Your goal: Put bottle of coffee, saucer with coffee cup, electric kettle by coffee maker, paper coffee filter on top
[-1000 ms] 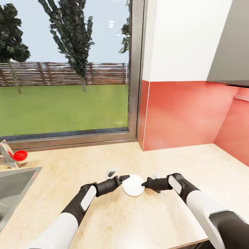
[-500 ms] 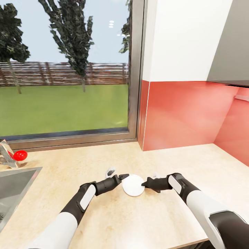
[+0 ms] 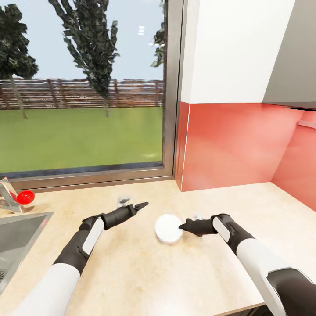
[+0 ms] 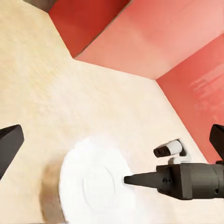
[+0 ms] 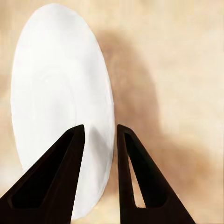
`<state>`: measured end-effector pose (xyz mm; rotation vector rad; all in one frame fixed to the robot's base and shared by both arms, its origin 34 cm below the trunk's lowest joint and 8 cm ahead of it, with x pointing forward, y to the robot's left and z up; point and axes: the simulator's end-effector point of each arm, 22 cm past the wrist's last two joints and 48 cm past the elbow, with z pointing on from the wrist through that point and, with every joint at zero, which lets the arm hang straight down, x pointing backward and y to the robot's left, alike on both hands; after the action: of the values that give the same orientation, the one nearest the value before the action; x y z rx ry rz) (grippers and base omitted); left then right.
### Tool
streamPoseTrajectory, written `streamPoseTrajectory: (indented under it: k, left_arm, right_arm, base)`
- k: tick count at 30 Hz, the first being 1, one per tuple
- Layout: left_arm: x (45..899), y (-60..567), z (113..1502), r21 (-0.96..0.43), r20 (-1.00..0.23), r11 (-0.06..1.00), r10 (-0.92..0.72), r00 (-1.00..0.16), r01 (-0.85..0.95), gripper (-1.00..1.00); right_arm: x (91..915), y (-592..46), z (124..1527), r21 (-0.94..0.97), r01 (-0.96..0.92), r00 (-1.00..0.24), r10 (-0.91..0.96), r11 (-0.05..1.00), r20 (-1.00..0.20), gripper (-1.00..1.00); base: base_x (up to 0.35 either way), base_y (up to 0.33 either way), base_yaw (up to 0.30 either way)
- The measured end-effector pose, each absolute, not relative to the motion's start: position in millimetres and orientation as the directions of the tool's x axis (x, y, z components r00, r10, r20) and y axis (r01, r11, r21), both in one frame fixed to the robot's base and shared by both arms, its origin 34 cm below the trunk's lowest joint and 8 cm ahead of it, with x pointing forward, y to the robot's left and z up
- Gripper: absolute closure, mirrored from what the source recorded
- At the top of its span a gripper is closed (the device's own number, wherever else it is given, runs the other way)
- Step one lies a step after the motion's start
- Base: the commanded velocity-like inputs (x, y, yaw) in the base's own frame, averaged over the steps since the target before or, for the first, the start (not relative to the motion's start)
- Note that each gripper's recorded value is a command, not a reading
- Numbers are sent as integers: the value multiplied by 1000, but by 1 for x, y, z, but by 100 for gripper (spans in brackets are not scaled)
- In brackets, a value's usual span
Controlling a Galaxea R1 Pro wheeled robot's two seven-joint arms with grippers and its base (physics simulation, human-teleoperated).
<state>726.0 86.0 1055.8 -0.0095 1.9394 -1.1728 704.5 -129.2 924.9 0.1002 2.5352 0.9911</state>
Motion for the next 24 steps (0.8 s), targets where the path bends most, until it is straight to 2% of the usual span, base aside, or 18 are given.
streamPoseTrajectory:
  k: [6,24]
  left_arm:
    - [732,135,1043,-655,-705,654,-348,-618,379,-100]
    - [726,128,1027,-620,-715,684,-290,-637,384,-100]
  right_arm:
    - [731,-119,972,657,-186,-862,199,731,-466,100]
    - [737,-117,984,646,-217,-846,189,732,-498,100]
  base:
    - [0,0,0]
    - [0,0,0]
